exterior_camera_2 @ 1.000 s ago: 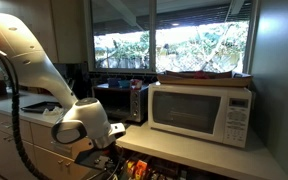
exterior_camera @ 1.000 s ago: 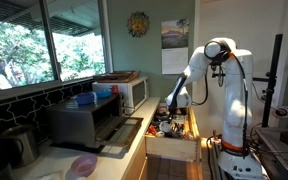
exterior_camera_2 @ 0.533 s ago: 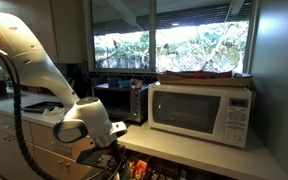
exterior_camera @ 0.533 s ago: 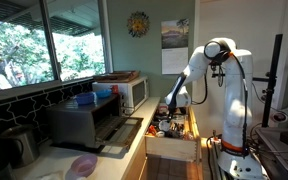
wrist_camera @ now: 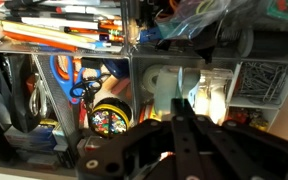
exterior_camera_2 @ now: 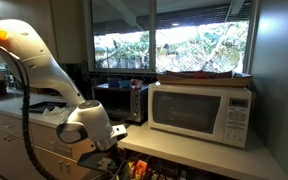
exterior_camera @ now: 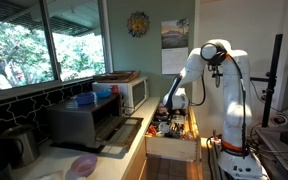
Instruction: Put the green packet in the drawer
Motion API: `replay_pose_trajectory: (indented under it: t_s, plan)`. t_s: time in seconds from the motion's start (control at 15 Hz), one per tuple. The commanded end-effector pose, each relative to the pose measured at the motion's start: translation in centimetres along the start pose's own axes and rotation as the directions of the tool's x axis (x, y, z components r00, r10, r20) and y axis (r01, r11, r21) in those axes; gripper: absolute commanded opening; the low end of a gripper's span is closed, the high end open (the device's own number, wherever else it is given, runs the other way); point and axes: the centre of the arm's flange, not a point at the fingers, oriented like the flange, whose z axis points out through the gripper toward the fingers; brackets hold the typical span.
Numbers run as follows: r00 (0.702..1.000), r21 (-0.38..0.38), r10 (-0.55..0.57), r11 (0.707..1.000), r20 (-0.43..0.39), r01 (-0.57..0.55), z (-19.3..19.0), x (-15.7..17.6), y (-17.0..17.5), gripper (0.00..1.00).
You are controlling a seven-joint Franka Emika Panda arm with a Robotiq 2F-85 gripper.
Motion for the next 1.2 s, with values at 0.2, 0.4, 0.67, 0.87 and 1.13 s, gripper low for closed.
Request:
replay_pose_trajectory:
  t_s: [0.2, 0.4, 0.67, 0.87, 1.13]
  plan:
    - [1.0, -0.044, -0.018, 0.999, -0.002, 0.018, 4.0, -1.0, 0.9, 0.0]
    - [0.999, -0.016, -0.038, 0.999, 0.003, 0.038, 5.0, -1.0, 0.6, 0.0]
    - [0.998, 0.038, -0.059, 0.997, -0.031, 0.06, 6.0, -0.2, -0.7, 0.0]
    - [0.999, 0.079, -0.031, 0.996, -0.039, 0.034, 6.3, 0.5, -1.5, 0.0]
    - [0.999, 0.162, -0.003, 0.987, 0.049, -0.005, 7.6, -1.7, -1.9, 0.0]
